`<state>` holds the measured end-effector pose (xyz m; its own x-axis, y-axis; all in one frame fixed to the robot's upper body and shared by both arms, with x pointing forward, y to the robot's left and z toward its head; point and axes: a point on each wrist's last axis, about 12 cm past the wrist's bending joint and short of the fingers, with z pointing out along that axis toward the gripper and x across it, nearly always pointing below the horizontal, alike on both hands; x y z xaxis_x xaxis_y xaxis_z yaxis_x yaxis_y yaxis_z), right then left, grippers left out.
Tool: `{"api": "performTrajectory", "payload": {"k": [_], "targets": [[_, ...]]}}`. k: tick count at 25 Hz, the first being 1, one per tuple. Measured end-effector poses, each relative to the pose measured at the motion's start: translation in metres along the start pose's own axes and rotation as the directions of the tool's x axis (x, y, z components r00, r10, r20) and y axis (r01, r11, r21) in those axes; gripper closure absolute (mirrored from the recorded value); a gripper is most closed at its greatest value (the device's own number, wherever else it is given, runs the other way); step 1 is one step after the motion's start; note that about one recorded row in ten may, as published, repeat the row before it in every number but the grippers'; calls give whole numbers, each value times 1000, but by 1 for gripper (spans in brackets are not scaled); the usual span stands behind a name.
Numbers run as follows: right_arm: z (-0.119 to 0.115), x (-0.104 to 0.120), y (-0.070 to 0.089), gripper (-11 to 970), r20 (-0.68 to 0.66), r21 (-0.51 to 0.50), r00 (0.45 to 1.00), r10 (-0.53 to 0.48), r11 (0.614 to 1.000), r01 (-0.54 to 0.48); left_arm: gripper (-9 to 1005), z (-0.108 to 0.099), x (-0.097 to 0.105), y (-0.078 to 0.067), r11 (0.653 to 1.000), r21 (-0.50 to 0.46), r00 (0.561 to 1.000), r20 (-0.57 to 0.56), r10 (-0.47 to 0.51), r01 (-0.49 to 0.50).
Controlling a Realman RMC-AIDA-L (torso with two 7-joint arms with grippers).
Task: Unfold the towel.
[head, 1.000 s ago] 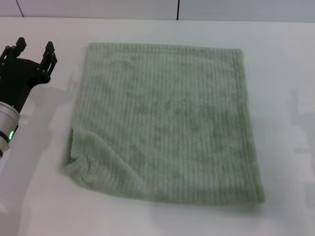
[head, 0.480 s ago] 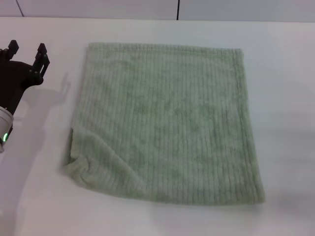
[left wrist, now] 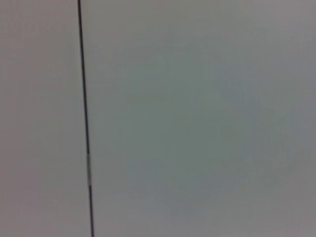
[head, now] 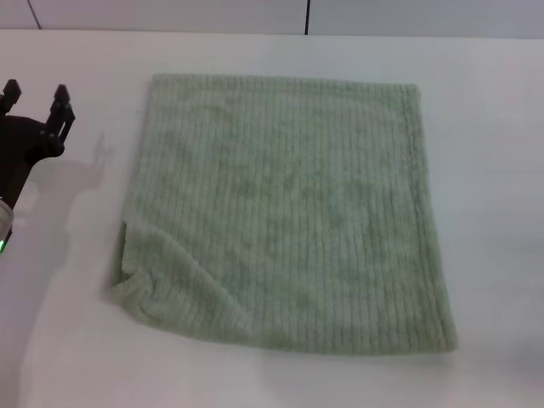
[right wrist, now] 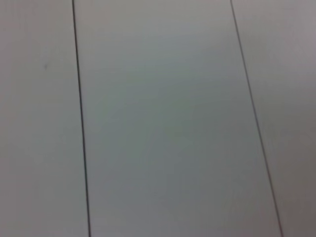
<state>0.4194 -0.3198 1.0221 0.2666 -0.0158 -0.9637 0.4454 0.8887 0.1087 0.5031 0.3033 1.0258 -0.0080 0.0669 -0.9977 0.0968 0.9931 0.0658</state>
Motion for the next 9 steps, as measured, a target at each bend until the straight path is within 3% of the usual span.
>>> {"api": "performTrajectory", "payload": {"k": [9], "targets": [[-2,1,-4,218,-4,4,1000,-16,1000,16,354,-6,3,10,999,-38,1000,24,-8,9]]}}
